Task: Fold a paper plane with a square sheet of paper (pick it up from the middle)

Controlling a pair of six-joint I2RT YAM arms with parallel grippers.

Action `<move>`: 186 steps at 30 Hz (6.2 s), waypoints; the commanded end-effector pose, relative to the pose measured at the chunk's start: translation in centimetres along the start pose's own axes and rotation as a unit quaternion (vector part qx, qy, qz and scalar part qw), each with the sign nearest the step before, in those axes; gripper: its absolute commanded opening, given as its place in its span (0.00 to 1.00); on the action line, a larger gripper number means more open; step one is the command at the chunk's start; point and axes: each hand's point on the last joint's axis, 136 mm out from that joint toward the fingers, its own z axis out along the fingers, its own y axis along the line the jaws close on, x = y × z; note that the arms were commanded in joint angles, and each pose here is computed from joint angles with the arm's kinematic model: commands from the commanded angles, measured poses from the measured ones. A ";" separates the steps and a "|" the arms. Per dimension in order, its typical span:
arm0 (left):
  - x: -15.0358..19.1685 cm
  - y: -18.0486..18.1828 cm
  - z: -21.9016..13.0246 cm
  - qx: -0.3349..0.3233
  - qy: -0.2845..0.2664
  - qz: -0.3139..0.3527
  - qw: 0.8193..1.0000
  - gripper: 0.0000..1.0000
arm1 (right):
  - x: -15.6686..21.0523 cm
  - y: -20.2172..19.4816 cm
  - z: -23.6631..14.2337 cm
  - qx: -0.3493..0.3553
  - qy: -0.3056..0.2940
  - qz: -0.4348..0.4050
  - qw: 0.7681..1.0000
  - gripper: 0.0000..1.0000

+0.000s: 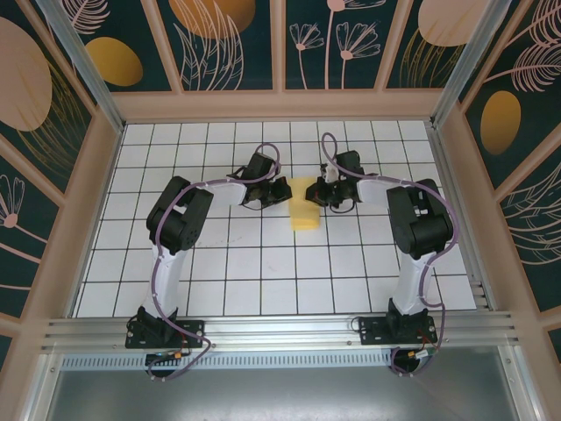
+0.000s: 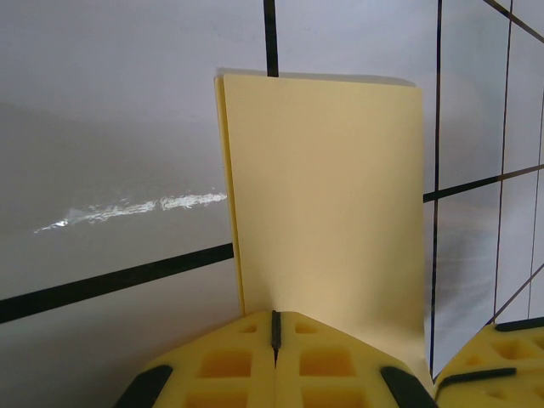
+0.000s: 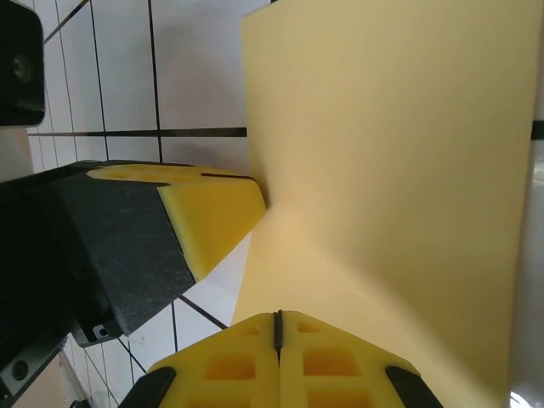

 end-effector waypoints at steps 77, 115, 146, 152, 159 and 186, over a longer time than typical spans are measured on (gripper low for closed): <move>-5.0 6.0 -20.2 -0.160 -0.236 -0.045 0.958 0.96 | 6.0 -1.3 1.4 0.172 0.012 0.028 0.985 0.04; 1.6 2.1 -18.4 0.001 -0.205 -0.067 0.976 0.88 | -0.1 1.3 6.6 0.167 -0.018 0.011 0.986 0.03; 8.8 -1.8 -7.8 0.021 -0.082 -0.085 0.993 0.03 | 7.6 3.9 1.3 0.020 -0.014 -0.002 1.000 0.00; 9.2 -1.5 -6.8 0.014 -0.065 -0.087 0.994 0.00 | 7.8 3.6 2.1 0.018 0.000 0.000 1.000 0.00; 9.7 -0.9 -6.0 0.002 -0.050 -0.090 0.995 0.00 | 7.6 3.4 2.9 0.019 0.007 -0.003 1.000 0.00; 12.2 3.1 -4.6 -0.079 -0.004 -0.091 0.993 0.00 | 6.9 0.1 3.4 0.063 0.006 0.017 0.998 0.00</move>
